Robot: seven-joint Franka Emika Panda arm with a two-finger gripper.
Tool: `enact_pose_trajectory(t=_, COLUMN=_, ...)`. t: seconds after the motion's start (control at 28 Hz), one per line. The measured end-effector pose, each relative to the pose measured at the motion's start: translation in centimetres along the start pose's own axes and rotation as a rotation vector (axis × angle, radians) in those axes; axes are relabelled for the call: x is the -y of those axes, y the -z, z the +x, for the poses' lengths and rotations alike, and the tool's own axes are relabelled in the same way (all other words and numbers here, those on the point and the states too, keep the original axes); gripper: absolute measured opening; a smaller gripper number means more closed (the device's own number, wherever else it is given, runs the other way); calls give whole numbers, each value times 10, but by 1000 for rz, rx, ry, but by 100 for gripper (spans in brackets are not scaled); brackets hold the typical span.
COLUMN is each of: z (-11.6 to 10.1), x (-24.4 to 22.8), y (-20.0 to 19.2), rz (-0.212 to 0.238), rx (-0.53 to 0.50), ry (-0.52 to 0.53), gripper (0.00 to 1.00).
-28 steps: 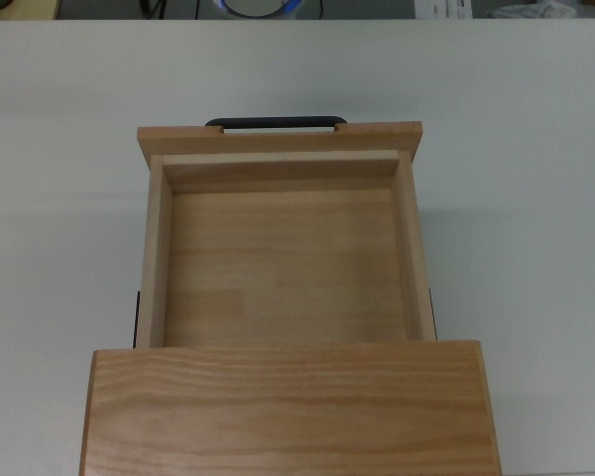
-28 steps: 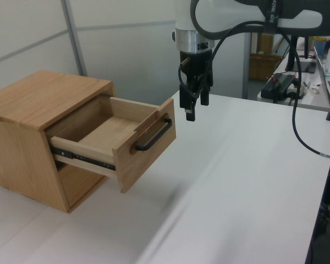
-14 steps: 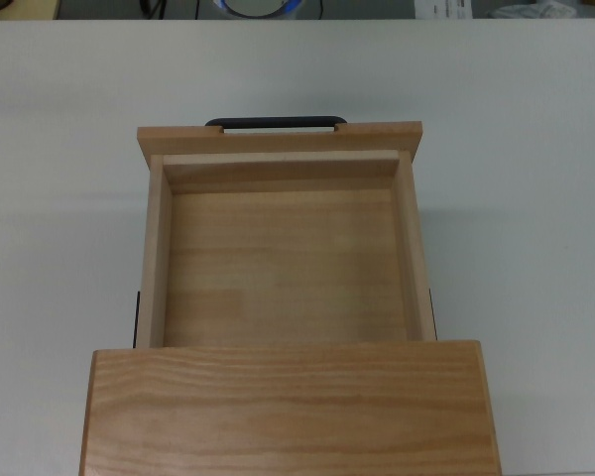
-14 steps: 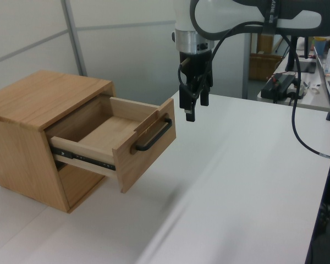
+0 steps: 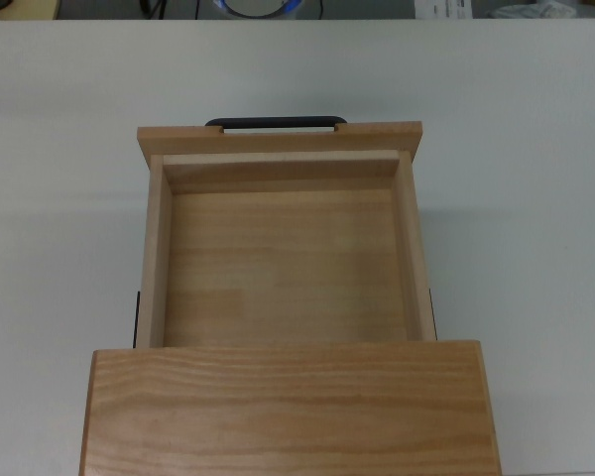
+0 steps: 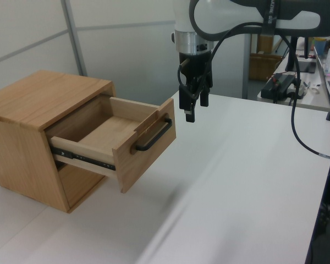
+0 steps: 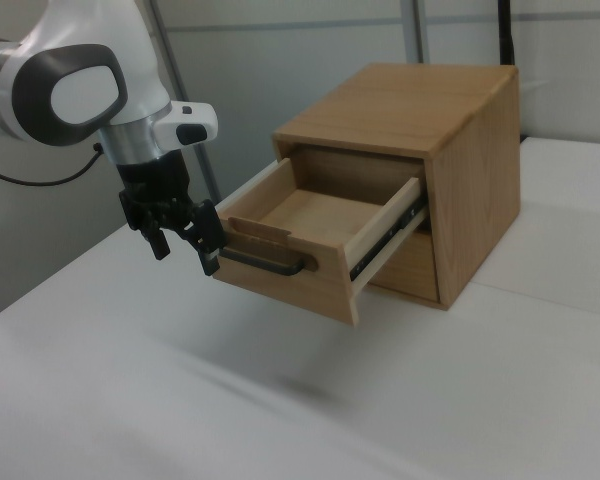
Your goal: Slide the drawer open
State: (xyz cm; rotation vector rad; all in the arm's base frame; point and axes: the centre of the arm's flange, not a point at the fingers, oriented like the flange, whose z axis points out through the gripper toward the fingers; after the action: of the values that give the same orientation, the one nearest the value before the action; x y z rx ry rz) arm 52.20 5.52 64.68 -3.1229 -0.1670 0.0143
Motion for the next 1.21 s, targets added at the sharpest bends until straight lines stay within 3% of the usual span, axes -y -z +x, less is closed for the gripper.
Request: enact_pose_trajectory(t=1.21, z=2, x=1, y=-3, rz=1, rx=6, ry=2, gripper=100)
